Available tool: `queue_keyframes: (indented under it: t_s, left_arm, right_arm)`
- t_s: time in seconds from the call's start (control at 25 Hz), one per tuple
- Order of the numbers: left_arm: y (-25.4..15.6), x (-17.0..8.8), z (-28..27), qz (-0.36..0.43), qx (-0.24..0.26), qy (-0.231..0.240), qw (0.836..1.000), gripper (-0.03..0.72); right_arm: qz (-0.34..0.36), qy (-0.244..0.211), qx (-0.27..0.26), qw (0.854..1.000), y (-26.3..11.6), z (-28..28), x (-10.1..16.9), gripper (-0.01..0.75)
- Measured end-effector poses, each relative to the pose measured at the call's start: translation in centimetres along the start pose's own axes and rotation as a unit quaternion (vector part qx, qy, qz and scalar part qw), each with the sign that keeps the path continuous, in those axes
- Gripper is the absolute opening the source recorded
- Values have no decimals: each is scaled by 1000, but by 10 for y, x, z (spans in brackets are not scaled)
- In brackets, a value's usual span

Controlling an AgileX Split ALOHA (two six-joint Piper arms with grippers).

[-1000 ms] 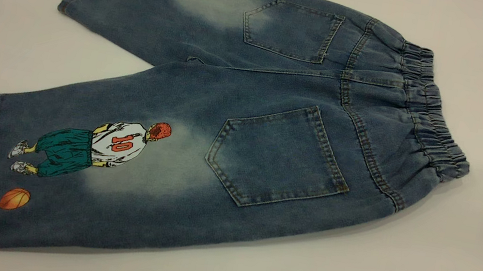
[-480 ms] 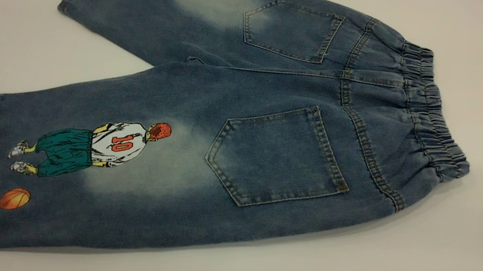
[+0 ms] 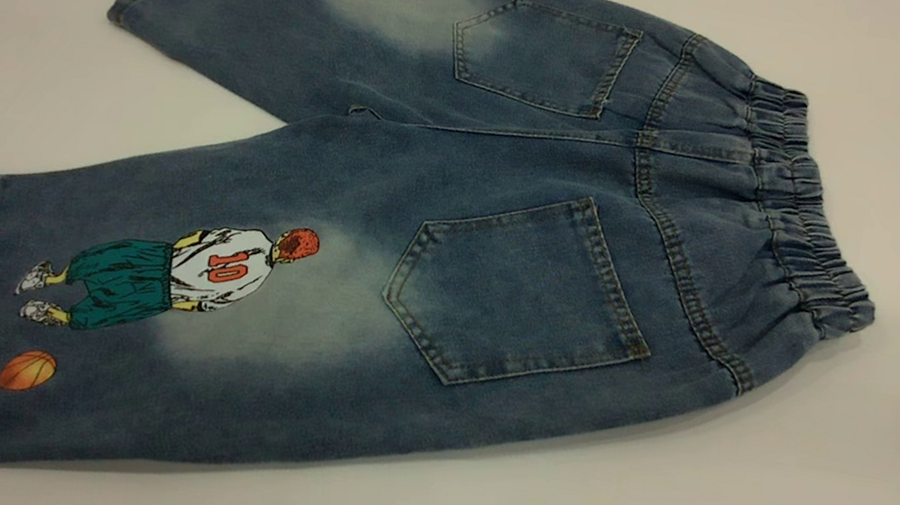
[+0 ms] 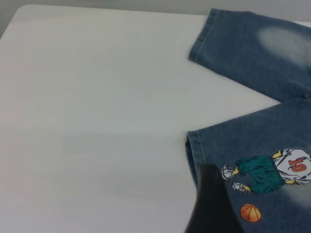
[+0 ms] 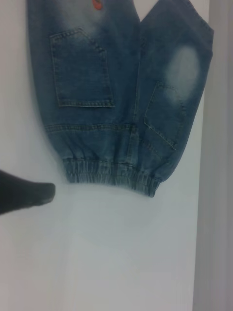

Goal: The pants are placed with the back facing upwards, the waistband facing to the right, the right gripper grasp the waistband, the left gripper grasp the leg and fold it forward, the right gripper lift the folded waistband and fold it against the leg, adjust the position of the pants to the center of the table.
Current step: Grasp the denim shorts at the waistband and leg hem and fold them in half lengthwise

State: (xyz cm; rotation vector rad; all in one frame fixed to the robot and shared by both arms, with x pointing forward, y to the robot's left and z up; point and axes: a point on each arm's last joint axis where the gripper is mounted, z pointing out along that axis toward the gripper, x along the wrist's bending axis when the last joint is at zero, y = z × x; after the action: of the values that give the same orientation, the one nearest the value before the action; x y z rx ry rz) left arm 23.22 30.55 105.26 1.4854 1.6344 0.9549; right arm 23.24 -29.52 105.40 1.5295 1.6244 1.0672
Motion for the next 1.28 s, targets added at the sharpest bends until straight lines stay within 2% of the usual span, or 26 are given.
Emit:
queue_keyframes:
  t_s: [0.8, 1.04, 1.28]
  left_arm:
    - [3, 0, -3, -2, 2, -1, 1000, 435]
    - [44, -4, -9, 48, 51, -7, 997, 435]
    - [102, -19, 29, 115, 106, -70, 985, 435]
  right_arm:
    - [6, 25, 4, 1000, 0, -2, 5, 482]
    - [15, 64, 56, 996, 18, -3, 13, 482]
    - [60, 112, 115, 985, 49, 42, 23, 482]
